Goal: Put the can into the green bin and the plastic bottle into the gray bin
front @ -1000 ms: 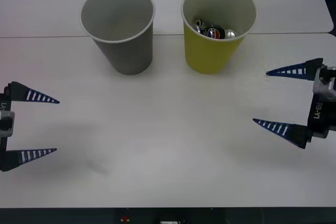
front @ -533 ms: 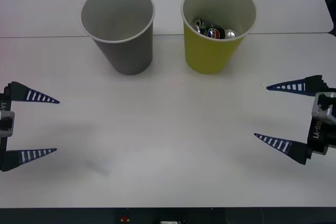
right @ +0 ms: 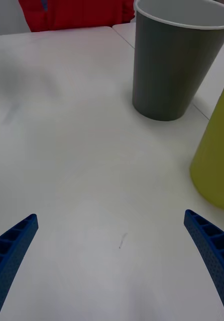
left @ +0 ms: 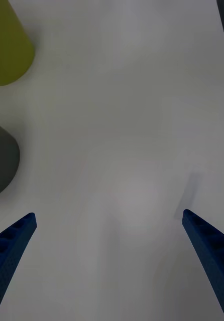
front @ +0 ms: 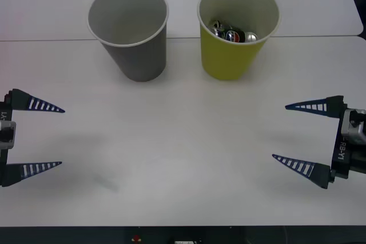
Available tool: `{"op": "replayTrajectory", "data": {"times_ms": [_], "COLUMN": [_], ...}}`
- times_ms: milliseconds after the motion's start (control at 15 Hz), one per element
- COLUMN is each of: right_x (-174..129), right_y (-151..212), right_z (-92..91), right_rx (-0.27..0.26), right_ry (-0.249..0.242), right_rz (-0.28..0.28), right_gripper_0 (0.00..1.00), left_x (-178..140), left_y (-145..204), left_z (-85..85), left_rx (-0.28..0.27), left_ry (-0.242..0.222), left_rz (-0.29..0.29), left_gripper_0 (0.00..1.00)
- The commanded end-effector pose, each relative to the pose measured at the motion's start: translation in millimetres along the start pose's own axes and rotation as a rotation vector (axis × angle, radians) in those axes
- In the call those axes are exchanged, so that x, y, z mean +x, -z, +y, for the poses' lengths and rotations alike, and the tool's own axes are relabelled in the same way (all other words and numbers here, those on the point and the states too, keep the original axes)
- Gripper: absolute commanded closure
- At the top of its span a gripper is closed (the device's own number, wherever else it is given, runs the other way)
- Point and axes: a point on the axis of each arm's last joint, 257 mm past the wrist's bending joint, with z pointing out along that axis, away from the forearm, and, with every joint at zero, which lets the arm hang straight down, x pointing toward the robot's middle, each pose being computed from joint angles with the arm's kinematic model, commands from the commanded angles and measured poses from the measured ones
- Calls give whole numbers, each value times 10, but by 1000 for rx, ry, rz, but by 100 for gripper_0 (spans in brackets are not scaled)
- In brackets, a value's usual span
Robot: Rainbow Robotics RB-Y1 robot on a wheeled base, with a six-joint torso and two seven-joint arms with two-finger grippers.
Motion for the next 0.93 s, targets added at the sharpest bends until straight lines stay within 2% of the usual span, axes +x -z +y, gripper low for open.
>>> {"op": "replayTrajectory", "data": {"times_ms": [67, 533, 933], "right_x": [34, 96, 128], "right_y": [1, 73, 116], "right_z": [-27, -59, -86], "right_rx": [0, -76, -85], "right_ry": [2, 44, 42], "right_rz": [5, 99, 129], "right_gripper_0": [0, 0, 0], "left_x": [0, 0, 0], "left_y": [0, 0, 0], "left_z": [0, 0, 0], "left_rx": [0, 0, 0], "left_ry": [0, 0, 0], "left_rz": [0, 0, 0], "left_gripper_0": [0, 0, 0]}}
